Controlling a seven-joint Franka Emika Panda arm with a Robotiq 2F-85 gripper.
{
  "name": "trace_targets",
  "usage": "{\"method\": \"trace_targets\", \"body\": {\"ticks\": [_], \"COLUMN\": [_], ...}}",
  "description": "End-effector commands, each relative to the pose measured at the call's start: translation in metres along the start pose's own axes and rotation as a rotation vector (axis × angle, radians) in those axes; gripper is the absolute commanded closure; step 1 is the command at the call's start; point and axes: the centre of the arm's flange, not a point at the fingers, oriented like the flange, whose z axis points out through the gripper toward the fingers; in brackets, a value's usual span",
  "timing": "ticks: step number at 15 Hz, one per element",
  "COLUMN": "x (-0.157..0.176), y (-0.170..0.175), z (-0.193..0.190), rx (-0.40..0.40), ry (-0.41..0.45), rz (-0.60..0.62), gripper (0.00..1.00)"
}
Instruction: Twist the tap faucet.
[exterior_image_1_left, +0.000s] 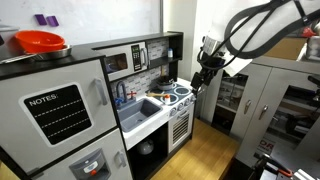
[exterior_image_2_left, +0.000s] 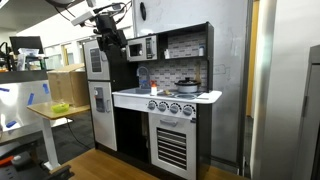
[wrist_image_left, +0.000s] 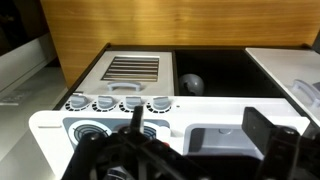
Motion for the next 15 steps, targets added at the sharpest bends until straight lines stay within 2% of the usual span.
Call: {"method": "trace_targets", "body": {"ticks": [1, 4, 6, 9, 10, 11, 15], "x": [0.006, 0.029, 0.046, 0.053, 0.054, 0.056, 0.112], "y": [-0.005, -0.024, -0.042, -0.044, -0.04, -0.038, -0.032], "z": [0.011, 0.011, 0.004, 0.002, 0.004, 0.009, 0.039], "rx": [-0.054, -0.091, -0.102, -0.054, -0.037, -0.019, 0.073], "ry": [0.085, 0.202, 0.292, 0.398, 0.418, 0.397, 0.442], "rz": [-0.171, -0.287, -0.308, -0.308, -0.293, -0.251, -0.159], "gripper": [0.0, 0.0, 0.0, 0.0, 0.0, 0.0, 0.0]}}
